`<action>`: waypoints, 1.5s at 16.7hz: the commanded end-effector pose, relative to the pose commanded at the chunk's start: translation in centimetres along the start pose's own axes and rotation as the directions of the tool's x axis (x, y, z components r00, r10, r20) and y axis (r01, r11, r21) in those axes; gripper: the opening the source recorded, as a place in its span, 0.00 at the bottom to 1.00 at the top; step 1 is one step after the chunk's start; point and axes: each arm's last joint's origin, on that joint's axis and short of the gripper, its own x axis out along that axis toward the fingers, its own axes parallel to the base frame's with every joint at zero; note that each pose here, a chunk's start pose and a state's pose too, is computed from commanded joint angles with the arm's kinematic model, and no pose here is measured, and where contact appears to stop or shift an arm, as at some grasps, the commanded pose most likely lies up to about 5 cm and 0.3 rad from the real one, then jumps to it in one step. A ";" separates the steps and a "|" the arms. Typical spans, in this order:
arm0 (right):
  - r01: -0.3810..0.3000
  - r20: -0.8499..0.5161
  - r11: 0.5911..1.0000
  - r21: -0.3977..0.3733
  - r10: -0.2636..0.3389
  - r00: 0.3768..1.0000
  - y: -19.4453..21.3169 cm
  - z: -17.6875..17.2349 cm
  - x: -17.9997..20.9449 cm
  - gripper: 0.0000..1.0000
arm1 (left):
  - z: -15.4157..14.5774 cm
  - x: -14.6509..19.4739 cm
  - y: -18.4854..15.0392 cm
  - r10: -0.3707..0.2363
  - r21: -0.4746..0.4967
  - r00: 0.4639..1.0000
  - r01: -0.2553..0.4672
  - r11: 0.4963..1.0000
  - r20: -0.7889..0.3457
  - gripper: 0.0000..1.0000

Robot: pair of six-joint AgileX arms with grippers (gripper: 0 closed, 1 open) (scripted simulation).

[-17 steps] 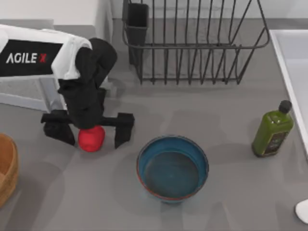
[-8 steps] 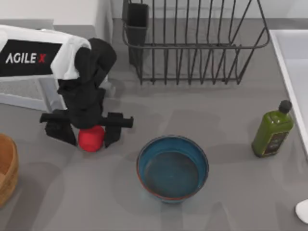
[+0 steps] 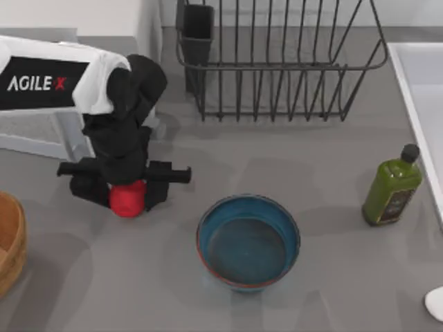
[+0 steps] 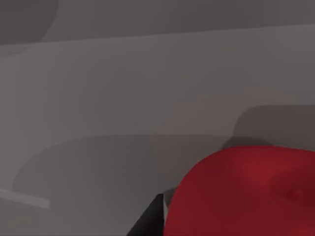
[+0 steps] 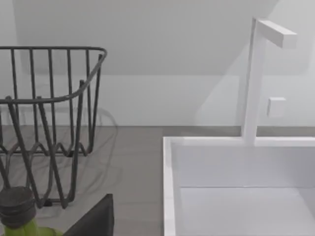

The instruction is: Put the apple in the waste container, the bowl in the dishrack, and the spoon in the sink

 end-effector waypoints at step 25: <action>0.000 0.000 1.000 0.000 0.000 1.000 0.0 0.0 0.0 1.00 | -0.2 -10.7 -0.2 0.011 0.014 1.000 -0.011 1.000 0.009 0.00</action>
